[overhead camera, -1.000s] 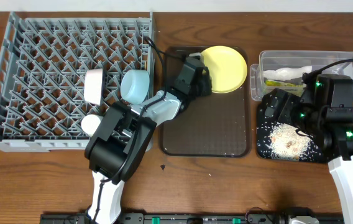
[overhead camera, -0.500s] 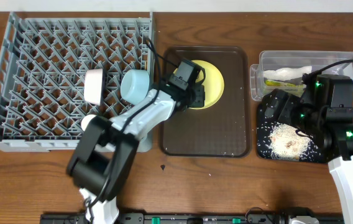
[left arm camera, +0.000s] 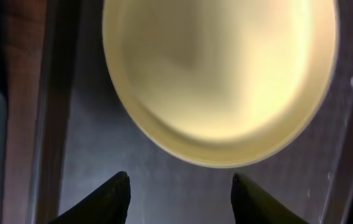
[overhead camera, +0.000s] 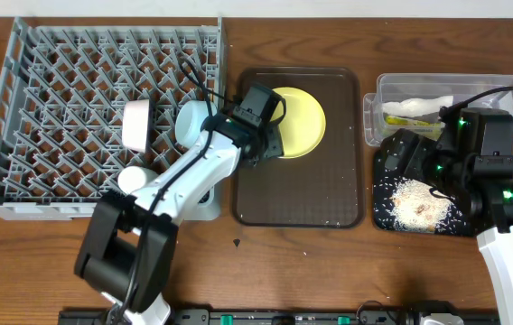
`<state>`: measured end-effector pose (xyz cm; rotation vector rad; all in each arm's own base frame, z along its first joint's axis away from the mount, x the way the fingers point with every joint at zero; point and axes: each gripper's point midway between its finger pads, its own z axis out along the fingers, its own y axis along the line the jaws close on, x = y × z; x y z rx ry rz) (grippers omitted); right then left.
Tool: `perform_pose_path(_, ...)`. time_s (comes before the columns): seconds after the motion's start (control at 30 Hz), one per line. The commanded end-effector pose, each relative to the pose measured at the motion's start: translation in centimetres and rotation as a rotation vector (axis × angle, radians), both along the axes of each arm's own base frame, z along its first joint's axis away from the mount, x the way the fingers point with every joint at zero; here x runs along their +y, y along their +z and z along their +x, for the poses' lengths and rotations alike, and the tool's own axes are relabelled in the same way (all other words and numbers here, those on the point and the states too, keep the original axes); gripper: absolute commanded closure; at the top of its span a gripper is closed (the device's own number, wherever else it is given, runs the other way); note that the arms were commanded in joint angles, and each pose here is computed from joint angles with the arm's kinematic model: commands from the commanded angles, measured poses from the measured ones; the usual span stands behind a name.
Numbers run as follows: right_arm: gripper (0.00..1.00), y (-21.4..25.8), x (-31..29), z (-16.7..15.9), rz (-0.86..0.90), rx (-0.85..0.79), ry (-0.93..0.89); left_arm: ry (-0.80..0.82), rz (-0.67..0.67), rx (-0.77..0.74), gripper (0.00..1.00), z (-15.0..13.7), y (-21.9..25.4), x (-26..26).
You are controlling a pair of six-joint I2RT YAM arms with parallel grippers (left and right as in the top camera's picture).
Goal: Sort waste into correct bins and load items into the dishwasher
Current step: 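Grasp the yellow plate rim with the left gripper and tilt it up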
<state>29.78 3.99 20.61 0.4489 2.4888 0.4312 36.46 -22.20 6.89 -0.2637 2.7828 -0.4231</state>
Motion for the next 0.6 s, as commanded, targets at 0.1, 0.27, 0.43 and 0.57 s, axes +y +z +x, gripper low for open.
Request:
perform_pose_path(0.1,0.01,0.4,0.0,0.0,0.013,-0.007,-0.008,0.177,0.032,0.123,0.46,-0.3,-5.5,0.9)
perform_pose_path(0.27,0.01,0.3,0.0,0.0,0.013,-0.006,-0.008,0.195,0.011,0.107,0.46,0.8,-7.3,0.3)
perform_pose_path(0.43,0.01,0.4,0.0,0.0,0.013,-0.007,-0.008,0.176,0.003,0.095,0.66,1.0,-7.6,-0.3)
perform_pose_path(0.57,0.01,0.3,0.0,0.0,0.013,-0.006,-0.008,0.007,0.073,0.089,0.87,-0.3,-7.9,-0.7)
